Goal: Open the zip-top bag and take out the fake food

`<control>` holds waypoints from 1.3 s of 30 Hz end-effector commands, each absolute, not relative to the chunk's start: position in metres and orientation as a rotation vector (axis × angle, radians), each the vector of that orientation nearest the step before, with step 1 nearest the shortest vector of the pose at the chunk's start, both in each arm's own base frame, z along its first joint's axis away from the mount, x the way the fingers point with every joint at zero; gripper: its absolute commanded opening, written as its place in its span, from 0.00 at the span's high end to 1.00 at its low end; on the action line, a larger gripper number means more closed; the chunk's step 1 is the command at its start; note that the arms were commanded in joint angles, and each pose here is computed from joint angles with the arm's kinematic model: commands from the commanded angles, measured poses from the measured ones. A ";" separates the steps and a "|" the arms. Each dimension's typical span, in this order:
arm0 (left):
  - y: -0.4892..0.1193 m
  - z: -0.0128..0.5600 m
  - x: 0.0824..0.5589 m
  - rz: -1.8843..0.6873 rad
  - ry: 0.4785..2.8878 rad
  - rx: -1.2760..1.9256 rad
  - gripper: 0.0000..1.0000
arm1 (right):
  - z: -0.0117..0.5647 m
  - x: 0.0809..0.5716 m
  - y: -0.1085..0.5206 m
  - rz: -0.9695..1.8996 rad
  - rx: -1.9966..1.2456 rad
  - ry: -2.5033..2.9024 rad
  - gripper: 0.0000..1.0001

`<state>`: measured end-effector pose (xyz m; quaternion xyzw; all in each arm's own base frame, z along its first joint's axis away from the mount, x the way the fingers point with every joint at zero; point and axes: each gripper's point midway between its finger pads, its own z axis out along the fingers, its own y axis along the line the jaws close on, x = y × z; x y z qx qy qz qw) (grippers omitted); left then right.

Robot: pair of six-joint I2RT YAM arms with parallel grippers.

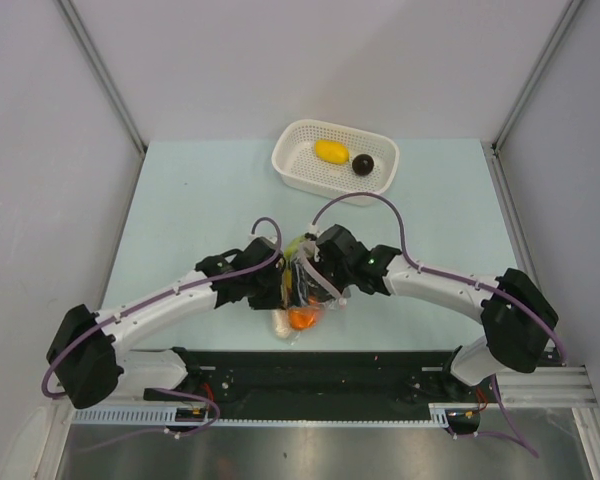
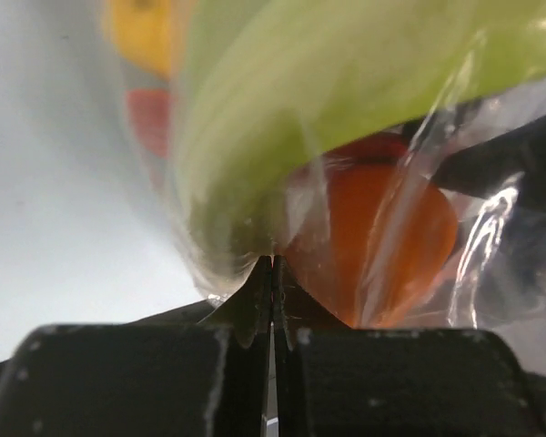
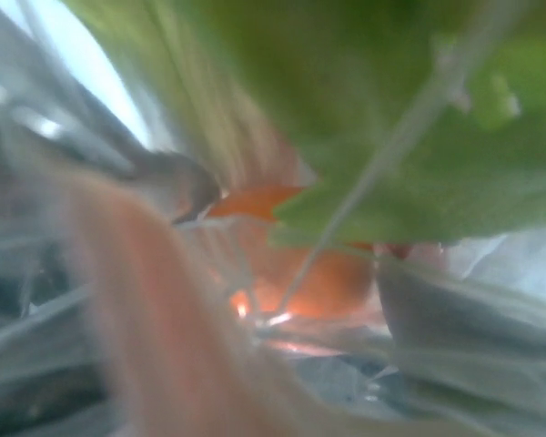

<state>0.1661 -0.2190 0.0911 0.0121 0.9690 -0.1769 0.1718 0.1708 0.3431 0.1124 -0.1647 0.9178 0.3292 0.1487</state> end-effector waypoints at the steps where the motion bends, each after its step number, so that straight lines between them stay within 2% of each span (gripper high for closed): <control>1: -0.251 0.090 0.169 -0.732 2.721 0.008 1.00 | 0.083 0.137 0.339 0.940 -0.549 2.759 0.00; 7: -0.252 0.070 0.163 -0.697 2.772 0.022 1.00 | 0.058 0.129 0.340 0.856 -0.558 2.796 0.01; 13: -0.236 0.096 0.170 -0.647 2.681 0.024 1.00 | 0.073 0.134 0.336 0.847 -0.533 2.749 0.22; 14: -0.231 0.098 0.168 -0.625 2.684 0.028 0.99 | 0.084 0.135 0.336 0.871 -0.526 2.722 0.35; 15: -0.231 0.105 0.170 -0.630 2.665 0.036 0.99 | 0.089 0.135 0.335 0.880 -0.511 2.716 0.42; 16: -0.230 0.112 0.171 -0.635 2.643 0.038 0.97 | 0.095 0.136 0.335 0.896 -0.502 2.706 0.48; 17: -0.229 0.124 0.172 -0.654 2.603 0.055 0.94 | 0.107 0.137 0.334 0.922 -0.487 2.676 0.60; 19: -0.230 0.144 0.174 -0.700 2.539 0.074 0.86 | 0.120 0.141 0.331 0.921 -0.451 2.650 0.70; 20: -0.230 0.159 0.173 -0.737 2.487 0.097 0.82 | 0.126 0.144 0.330 0.917 -0.434 2.636 0.79; 21: -0.231 0.174 0.175 -0.765 2.445 0.108 0.79 | 0.134 0.145 0.327 0.913 -0.427 2.618 0.82; 24: -0.237 0.218 0.174 -0.887 2.314 0.151 0.60 | 0.154 0.156 0.323 0.881 -0.390 2.546 0.90; 25: -0.240 0.231 0.173 -0.923 2.280 0.166 0.49 | 0.156 0.162 0.322 0.853 -0.375 2.521 0.92; 26: -0.242 0.241 0.173 -0.953 2.257 0.163 0.45 | 0.163 0.165 0.323 0.847 -0.388 2.488 0.97; 28: -0.247 0.270 0.177 -0.988 2.206 0.154 0.36 | 0.169 0.167 0.323 0.815 -0.397 2.456 0.99; 31: -0.251 0.293 0.191 -0.947 2.197 0.132 0.31 | 0.182 0.177 0.321 0.762 -0.374 2.406 1.00; 33: -0.255 0.309 0.199 -0.932 2.179 0.131 0.31 | 0.189 0.180 0.320 0.736 -0.362 2.395 1.00; 39: -0.267 0.304 0.213 -0.886 2.224 0.139 0.30 | 0.197 0.187 0.308 0.671 -0.293 2.379 1.00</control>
